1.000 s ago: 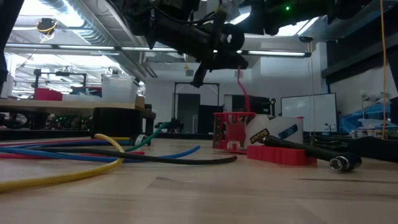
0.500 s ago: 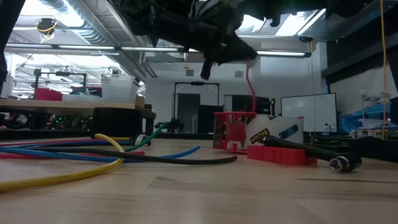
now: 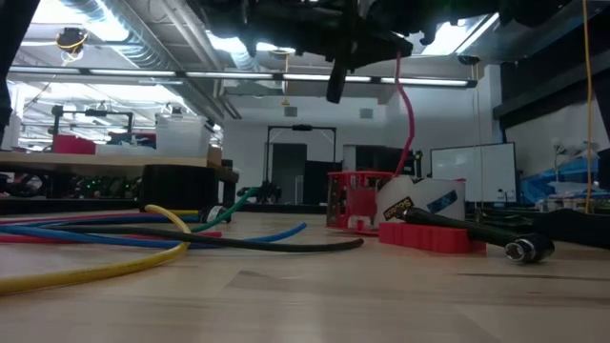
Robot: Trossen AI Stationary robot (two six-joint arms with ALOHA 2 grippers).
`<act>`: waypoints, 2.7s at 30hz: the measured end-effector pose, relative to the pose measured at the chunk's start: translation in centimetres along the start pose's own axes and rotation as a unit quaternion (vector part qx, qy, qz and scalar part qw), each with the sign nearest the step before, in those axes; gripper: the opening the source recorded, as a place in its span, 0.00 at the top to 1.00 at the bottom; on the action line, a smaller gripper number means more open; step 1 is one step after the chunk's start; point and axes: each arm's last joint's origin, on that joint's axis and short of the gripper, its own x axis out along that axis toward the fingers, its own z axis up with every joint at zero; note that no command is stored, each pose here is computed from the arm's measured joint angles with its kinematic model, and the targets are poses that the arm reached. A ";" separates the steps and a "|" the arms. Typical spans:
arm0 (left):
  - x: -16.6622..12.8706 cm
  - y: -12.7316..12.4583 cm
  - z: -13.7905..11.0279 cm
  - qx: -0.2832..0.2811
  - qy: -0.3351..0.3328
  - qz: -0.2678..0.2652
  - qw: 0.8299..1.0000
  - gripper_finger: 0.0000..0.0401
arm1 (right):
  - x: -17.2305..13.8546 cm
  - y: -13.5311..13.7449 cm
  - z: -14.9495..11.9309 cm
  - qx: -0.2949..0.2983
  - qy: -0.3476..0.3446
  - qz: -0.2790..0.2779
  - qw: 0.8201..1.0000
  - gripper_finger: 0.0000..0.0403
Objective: Coil cords
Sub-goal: Coil the red wire onto the spool
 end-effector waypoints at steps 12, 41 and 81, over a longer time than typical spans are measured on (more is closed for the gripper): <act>0.1 -1.2 1.4 0.006 0.121 0.023 0.992 1.00 | -0.1 0.3 -1.2 -0.030 0.053 0.030 0.998 0.99; -3.1 -2.8 5.8 0.051 0.156 0.056 0.985 1.00 | -0.3 0.6 -2.4 -0.055 0.109 0.083 0.989 0.99; -4.2 -3.8 7.4 0.055 0.081 0.103 0.990 1.00 | -0.5 0.8 -3.0 -0.017 0.139 0.116 0.983 0.99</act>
